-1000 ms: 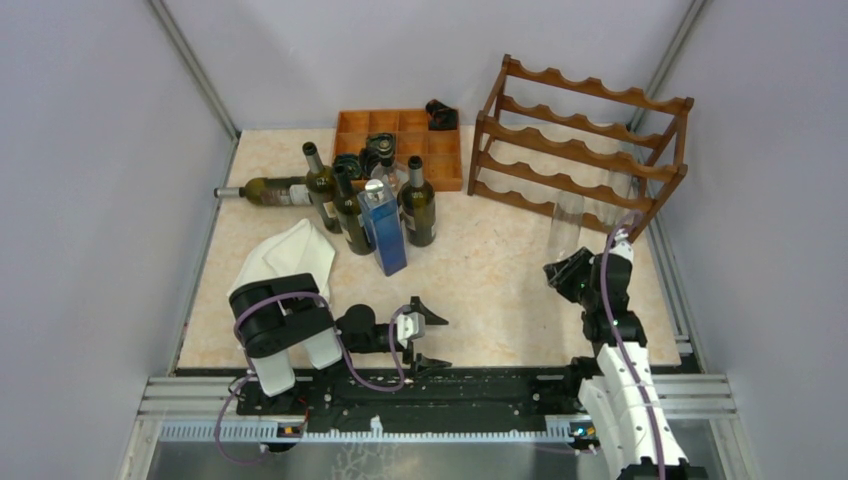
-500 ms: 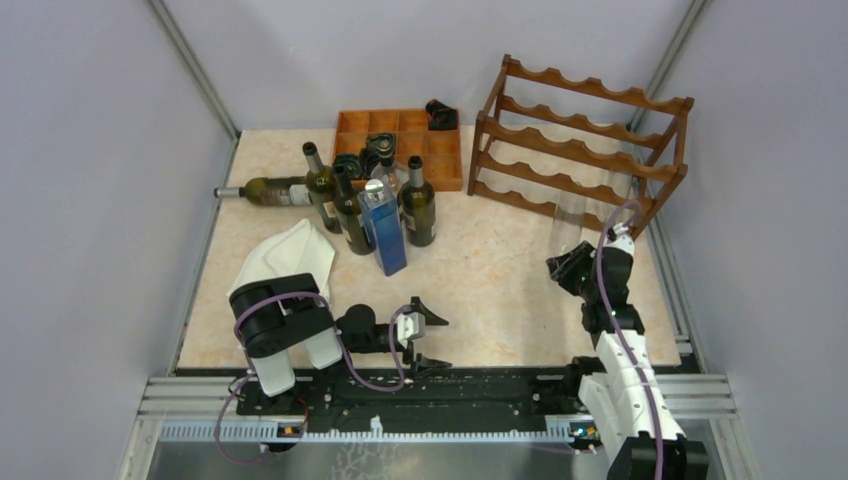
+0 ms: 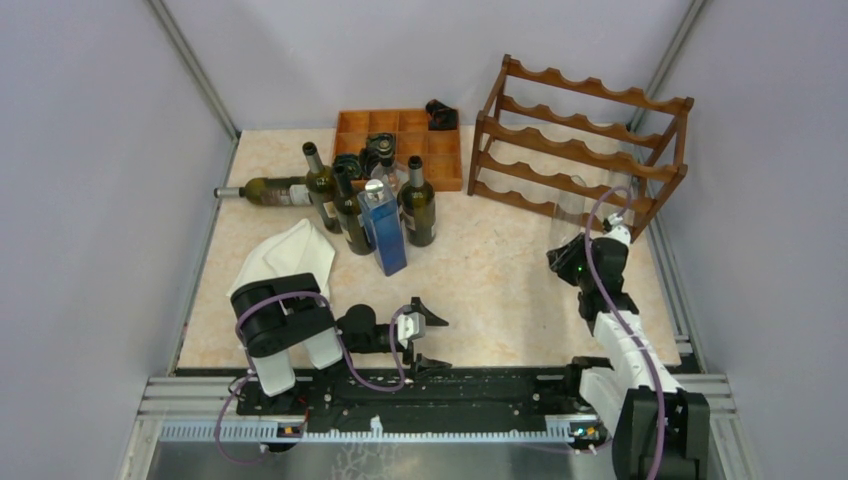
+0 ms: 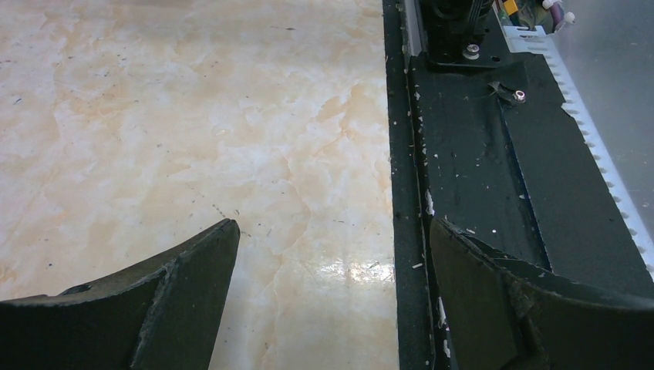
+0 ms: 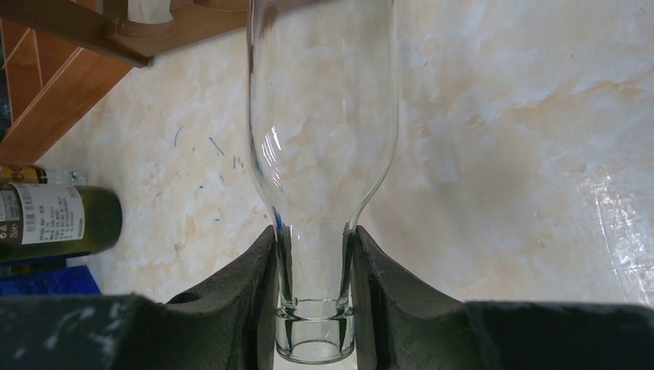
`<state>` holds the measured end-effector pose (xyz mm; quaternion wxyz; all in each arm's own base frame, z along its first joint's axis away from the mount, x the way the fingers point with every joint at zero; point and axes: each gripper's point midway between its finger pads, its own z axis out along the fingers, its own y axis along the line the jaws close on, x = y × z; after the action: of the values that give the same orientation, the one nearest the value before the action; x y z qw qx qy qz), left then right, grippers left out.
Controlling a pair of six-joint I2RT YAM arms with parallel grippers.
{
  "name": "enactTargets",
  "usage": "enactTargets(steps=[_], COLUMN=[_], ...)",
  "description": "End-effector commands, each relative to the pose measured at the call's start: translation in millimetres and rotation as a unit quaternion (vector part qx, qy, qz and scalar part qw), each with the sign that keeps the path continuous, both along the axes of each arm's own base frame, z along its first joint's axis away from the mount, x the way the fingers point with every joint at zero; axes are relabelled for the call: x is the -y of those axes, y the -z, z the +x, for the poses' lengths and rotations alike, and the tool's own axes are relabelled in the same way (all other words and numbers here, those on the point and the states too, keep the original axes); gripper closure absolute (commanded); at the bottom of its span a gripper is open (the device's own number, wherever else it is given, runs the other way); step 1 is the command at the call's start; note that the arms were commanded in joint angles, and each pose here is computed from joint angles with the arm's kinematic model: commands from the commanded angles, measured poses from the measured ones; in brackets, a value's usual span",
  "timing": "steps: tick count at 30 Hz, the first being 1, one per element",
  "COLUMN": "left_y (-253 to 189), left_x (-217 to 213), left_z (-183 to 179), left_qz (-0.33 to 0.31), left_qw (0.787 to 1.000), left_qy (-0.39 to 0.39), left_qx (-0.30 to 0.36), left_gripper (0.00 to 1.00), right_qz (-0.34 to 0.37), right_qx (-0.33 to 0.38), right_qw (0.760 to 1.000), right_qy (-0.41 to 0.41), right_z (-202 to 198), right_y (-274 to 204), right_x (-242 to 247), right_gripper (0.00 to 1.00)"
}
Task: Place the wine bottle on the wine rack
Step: Place the wine bottle in the wine rack.
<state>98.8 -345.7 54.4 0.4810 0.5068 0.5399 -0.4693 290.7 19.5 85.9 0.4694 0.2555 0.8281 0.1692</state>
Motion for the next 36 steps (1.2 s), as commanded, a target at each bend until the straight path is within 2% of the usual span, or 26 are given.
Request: enactTargets(steps=[1, 10, 19, 27, 33, 36], left_y=[-56, -56, -55, -55, -53, -53], left_x=[11, 12, 13, 14, 15, 15], left_z=[1, 1, 0, 0, 0, -1], left_qz=[-0.109, -0.108, -0.108, -0.108, -0.107, -0.107], left_qw=[0.993, 0.993, 0.993, 0.993, 0.993, 0.993], left_qy=[0.012, 0.013, 0.017, 0.017, 0.02, 0.021], left_qx=[0.052, 0.052, 0.051, 0.051, 0.05, 0.05], left_gripper=[0.01, 0.01, 0.01, 0.01, 0.01, 0.01], right_qz=[-0.036, -0.075, -0.077, -0.083, -0.091, -0.093], right_qx=[0.118, 0.123, 0.121, 0.117, 0.114, 0.112], right_qw=[0.992, 0.989, 0.989, 0.988, 0.988, 0.988], right_qy=[0.014, 0.027, 0.036, 0.049, 0.056, 0.057], right_z=[38, 57, 71, 85, 92, 95], right_y=[-57, -64, -60, -56, -57, -56], right_x=[14, 28, 33, 40, 44, 45], right_gripper=[1.0, 0.99, 0.96, 0.86, 0.72, 0.71])
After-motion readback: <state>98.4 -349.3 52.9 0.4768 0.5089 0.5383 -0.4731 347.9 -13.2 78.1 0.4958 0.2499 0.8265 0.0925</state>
